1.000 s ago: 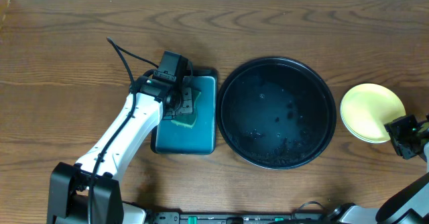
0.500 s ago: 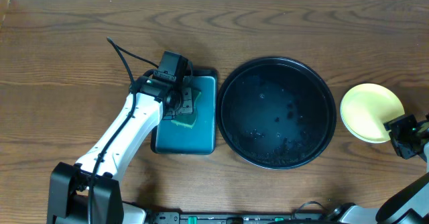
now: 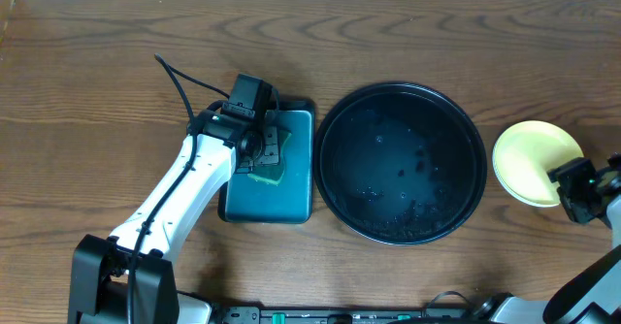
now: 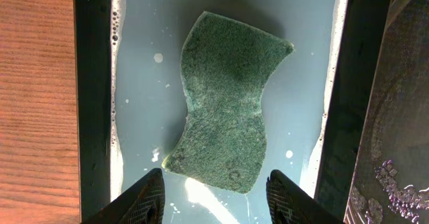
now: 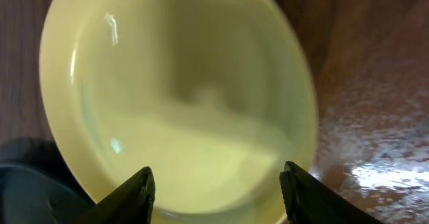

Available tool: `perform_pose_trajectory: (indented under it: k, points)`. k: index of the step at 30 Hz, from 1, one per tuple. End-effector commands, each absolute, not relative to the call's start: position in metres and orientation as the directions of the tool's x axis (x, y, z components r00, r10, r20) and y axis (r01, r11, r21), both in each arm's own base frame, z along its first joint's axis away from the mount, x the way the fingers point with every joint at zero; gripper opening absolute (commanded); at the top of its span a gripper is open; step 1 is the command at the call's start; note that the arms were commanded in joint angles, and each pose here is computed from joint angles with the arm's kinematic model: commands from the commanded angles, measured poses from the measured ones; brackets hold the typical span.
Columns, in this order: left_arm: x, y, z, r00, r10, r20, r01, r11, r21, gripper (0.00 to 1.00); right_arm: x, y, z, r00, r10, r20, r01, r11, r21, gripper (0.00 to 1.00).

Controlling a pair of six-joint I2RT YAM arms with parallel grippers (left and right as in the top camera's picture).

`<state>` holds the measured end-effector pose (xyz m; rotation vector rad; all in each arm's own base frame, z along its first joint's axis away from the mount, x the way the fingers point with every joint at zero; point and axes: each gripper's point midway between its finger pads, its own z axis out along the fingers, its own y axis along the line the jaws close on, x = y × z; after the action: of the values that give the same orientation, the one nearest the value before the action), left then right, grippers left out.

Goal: Clean dirty plates on tray and stack at the side

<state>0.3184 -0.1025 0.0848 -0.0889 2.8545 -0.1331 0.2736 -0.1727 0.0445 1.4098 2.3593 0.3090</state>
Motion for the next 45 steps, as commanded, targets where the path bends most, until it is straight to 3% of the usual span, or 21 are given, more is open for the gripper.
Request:
perform_pose_trajectory:
  k: [1, 9, 24, 45]
  points:
    - [0.317, -0.1, 0.079, -0.963, -0.07, -0.261, -0.049, 0.995, -0.086, 0.5, 0.28, -0.163, 0.044, -0.469, 0.857, -0.212, 0.771, 0.515, 0.374, 0.6]
    - [0.317, -0.1, 0.079, -0.963, -0.07, -0.261, -0.049, 0.995, -0.086, 0.51, 0.298, -0.141, 0.046, -0.575, 0.778, -0.253, 0.687, 0.627, 0.368, 0.71]
    - [0.317, -0.1, 0.079, -0.963, -0.07, -0.261, -0.049, 0.995, -0.086, 0.51, 0.326, -0.086, 0.049, -0.754, 0.573, -0.321, 0.471, 0.813, 0.343, 0.73]
    - [0.316, -0.1, 0.079, -0.963, -0.069, -0.26, -0.048, 0.995, -0.085, 0.5, 0.342, -0.017, 0.05, -0.881, 0.266, -0.392, 0.175, 0.952, 0.253, 0.76]
